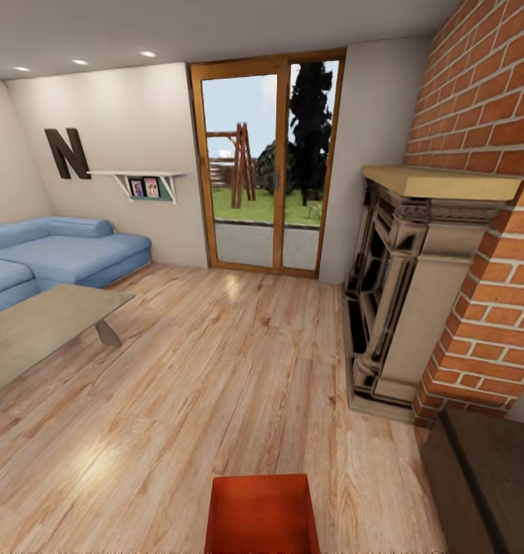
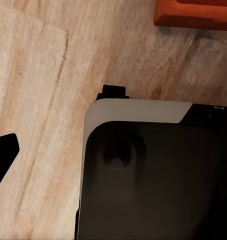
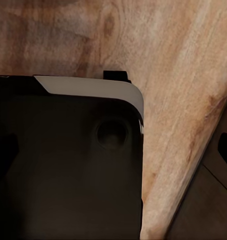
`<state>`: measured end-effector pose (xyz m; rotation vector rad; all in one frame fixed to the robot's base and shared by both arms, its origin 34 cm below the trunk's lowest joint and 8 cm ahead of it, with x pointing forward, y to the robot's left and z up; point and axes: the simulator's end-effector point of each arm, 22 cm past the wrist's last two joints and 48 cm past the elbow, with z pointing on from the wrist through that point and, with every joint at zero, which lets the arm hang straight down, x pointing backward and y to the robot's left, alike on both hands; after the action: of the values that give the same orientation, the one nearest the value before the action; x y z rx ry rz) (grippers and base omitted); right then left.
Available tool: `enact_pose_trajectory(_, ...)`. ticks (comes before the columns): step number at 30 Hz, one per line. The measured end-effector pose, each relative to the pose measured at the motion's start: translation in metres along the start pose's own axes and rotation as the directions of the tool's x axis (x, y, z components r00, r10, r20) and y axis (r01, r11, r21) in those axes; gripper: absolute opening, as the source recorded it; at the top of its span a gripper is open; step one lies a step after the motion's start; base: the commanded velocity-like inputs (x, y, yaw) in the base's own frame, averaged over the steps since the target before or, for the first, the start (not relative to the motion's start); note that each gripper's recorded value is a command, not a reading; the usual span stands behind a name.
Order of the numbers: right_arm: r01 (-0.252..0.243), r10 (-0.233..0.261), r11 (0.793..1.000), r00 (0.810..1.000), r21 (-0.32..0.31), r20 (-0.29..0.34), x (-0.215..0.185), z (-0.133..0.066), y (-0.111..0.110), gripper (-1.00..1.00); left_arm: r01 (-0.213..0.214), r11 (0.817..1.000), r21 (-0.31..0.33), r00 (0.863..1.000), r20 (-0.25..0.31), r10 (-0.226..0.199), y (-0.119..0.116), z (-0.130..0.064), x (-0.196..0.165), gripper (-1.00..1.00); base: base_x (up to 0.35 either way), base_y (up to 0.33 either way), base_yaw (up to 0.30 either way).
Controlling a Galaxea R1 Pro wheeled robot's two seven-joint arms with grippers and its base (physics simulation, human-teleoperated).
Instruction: Move the two storage containers from the living room to the garage. In the garage, place one container on the floor and stack the other container on top of it (either order is fine).
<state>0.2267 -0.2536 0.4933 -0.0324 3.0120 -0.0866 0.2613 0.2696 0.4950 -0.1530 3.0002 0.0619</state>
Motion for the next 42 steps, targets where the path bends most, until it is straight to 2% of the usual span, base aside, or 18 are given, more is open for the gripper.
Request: enact_pose_trajectory(42,0.007,-0.007,1.0,0.998,-0.003,-0.069,0.027,0.002,0.001,1.0,-0.005,1.0,-0.007,0.998,-0.068,0.004,0.003,0.004,0.027,1.0,0.0,0.0,0.0)
